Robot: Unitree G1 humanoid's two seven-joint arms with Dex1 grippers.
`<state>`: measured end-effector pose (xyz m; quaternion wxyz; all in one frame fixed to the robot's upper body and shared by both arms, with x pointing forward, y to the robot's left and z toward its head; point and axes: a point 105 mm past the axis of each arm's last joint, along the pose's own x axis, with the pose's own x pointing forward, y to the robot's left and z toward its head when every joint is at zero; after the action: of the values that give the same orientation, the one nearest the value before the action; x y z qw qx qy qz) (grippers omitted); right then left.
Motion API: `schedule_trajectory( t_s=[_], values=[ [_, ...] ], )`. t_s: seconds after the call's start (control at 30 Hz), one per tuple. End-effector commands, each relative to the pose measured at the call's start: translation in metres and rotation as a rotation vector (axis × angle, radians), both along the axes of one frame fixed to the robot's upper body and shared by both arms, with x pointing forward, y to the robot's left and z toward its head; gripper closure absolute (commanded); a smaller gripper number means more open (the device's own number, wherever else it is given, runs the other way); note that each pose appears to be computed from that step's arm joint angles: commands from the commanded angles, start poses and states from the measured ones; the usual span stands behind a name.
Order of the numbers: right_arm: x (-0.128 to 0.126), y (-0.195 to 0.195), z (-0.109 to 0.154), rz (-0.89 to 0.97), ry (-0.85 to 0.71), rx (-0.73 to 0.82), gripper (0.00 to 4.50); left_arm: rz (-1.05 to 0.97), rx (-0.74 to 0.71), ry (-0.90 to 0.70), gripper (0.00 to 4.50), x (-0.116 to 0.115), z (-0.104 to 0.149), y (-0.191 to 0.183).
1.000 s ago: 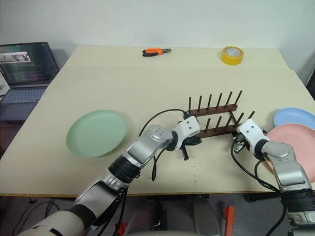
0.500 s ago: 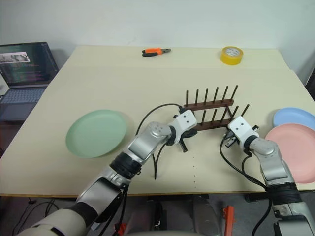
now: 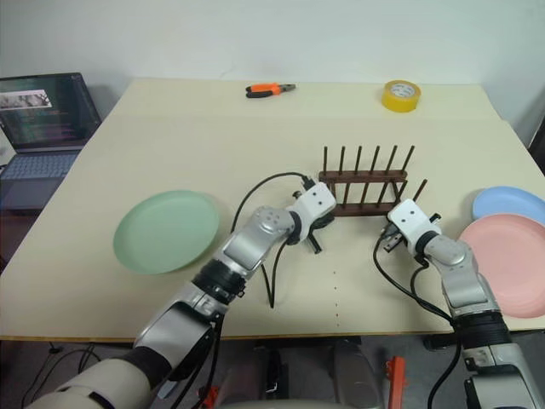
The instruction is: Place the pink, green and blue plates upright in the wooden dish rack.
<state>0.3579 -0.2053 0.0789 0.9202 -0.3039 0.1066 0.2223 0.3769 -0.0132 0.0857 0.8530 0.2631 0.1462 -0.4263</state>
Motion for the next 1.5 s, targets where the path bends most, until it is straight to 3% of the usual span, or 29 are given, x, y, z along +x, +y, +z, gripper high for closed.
schedule_trajectory(
  t_s=[0.03,0.33,0.53,0.6,0.7,1.0,1.07,1.3,1.5],
  values=[
    [0.003,0.006,0.007,0.022,-0.024,0.008,4.45,0.027,-0.017,-0.046,4.50,0.007,0.011,0.002],
    [-0.009,0.015,0.019,0.107,-0.003,0.027,4.45,-0.044,-0.010,-0.043,4.50,-0.007,0.023,0.005],
    [-0.054,0.021,0.066,0.284,0.061,0.056,4.45,-0.102,-0.008,-0.058,4.50,-0.024,0.053,0.032],
    [-0.065,0.016,0.076,0.303,0.089,0.057,4.50,-0.115,-0.032,-0.057,4.14,-0.028,0.065,0.039],
    [-0.076,0.006,0.086,0.298,0.120,0.055,3.92,-0.145,-0.024,-0.067,3.29,-0.032,0.078,0.051],
    [-0.085,-0.004,0.090,0.296,0.181,0.051,0.78,-0.136,-0.030,-0.079,0.06,-0.033,0.098,0.075],
    [-0.083,-0.012,0.090,0.274,0.191,0.032,0.04,-0.149,-0.032,-0.070,0.00,-0.038,0.096,0.074],
    [-0.072,-0.044,0.089,0.117,0.145,0.005,0.04,-0.282,-0.043,-0.070,0.00,-0.058,0.092,0.063],
    [-0.098,-0.064,0.084,0.063,0.205,0.048,0.04,-0.405,-0.104,-0.060,0.00,-0.076,0.094,0.040]
  ],
)
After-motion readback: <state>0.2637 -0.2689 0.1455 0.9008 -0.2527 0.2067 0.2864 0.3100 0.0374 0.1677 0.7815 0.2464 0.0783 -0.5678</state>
